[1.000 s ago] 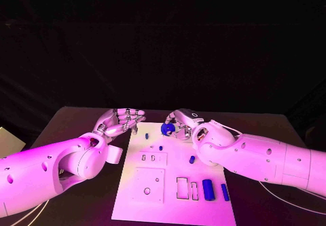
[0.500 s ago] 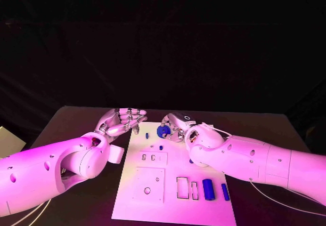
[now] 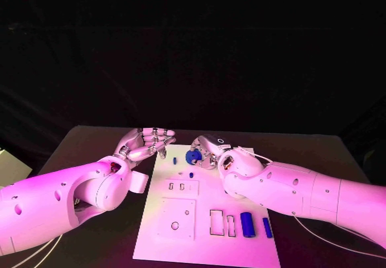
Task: Assemble the parts on the task board
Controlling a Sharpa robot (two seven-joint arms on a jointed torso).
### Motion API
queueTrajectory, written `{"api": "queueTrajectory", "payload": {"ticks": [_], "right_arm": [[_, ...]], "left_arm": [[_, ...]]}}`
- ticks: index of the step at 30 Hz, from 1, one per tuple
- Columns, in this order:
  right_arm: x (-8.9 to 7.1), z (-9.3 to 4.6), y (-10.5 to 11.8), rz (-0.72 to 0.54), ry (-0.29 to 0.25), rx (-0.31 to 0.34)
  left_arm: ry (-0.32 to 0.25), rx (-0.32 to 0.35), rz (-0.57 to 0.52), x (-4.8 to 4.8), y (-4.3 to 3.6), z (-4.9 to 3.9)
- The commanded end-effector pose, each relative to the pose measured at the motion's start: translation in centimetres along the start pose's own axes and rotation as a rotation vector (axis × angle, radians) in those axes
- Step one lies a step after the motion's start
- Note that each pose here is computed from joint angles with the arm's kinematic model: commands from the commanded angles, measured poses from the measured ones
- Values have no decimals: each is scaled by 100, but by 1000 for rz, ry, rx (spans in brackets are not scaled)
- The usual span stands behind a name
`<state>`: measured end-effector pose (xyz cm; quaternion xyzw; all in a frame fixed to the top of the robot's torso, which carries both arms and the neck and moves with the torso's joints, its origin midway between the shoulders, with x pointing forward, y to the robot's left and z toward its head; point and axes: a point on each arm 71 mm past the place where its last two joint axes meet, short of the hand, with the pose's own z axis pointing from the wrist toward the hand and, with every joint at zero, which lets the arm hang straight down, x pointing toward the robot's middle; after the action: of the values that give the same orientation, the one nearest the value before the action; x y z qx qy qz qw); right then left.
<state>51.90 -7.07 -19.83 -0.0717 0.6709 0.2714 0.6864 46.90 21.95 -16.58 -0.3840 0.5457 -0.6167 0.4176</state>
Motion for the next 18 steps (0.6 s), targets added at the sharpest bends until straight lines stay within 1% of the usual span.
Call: {"api": "queueTrajectory", "payload": {"ticks": [1,18], "right_arm": [[60,-12,-6,-16,40,-4],[69,-16,-12,-20,41,-4]], "left_arm": [[16,7,-11,23,-13,4],[15,5,-11,14,-14,-2]]}}
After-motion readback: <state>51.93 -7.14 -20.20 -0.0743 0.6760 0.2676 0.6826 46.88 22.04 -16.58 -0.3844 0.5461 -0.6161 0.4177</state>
